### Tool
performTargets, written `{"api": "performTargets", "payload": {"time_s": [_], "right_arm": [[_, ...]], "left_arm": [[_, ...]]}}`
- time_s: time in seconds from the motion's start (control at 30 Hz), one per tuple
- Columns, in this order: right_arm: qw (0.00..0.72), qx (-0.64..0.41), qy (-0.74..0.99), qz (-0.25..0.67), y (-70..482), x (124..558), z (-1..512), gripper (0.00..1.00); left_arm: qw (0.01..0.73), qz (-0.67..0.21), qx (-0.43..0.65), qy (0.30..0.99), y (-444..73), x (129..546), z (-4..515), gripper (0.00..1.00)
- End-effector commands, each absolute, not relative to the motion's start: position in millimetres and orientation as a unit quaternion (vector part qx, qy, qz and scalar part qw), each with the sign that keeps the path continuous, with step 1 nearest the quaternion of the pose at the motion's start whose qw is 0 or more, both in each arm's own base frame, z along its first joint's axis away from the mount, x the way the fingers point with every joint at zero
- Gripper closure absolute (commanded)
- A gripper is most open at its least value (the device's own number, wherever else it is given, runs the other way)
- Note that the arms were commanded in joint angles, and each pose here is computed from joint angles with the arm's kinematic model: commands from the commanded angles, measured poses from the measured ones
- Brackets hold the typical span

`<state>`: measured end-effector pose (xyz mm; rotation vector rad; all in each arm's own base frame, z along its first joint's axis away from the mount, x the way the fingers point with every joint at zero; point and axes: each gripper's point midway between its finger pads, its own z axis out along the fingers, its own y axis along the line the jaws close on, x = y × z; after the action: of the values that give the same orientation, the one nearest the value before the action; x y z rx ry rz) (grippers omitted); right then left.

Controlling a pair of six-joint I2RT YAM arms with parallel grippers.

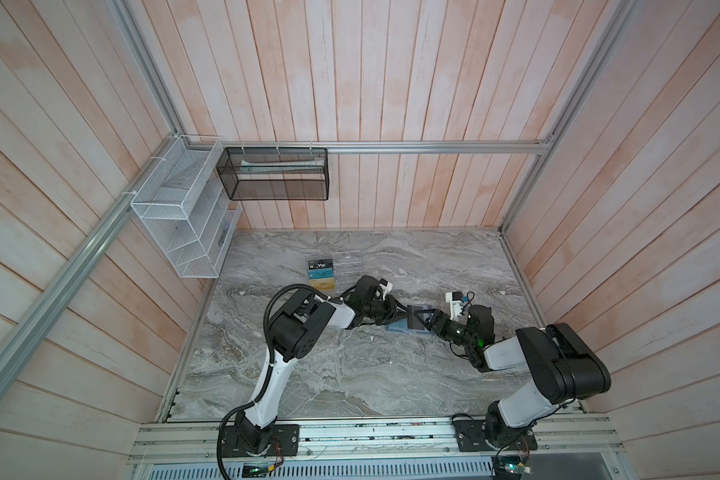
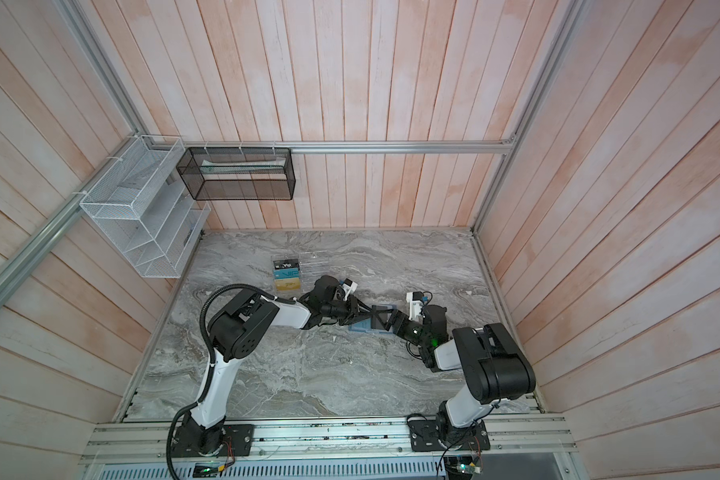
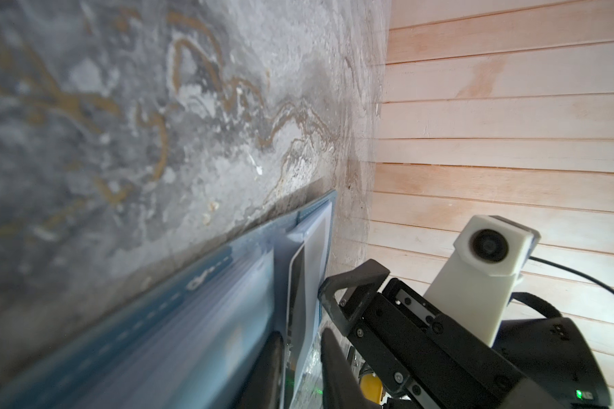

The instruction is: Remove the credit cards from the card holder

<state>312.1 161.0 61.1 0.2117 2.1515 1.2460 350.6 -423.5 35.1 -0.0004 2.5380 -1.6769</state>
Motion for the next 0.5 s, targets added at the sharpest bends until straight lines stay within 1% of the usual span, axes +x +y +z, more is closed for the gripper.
{"api": "performTargets", "payload": {"time_s": [0.0,0.03,0.1,0.2,0.27,0.47], "right_arm": [[0.308,0.088,0.819,0.476,161.0,313.2,55.9,0.06],[0.307,0.089,0.819,0.476,161.0,313.2,55.1,0.06],[0.307,0.090,0.819,0.477,161.0,313.5,54.5,0.06],[0.305,0.091,0.819,0.478,161.1,313.3,53.5,0.06],[0.304,0.091,0.819,0.478,161.3,313.2,52.9,0.06],[0.304,0.091,0.819,0.478,161.4,313.6,52.5,0.06]], "left_arm": [[-0.011,-0.471,-0.045,0.881,-398.9,322.0,-40.3,0.79],[-0.011,-0.471,-0.043,0.881,-399.6,320.8,-40.4,0.79],[-0.011,-0.471,-0.041,0.881,-400.4,319.5,-41.2,0.84],[-0.010,-0.470,-0.040,0.882,-400.0,318.9,-42.0,0.86],[-0.008,-0.471,-0.039,0.881,-399.6,319.4,-42.2,0.91],[-0.002,-0.478,-0.033,0.878,-401.6,318.5,-39.8,0.93]]}}
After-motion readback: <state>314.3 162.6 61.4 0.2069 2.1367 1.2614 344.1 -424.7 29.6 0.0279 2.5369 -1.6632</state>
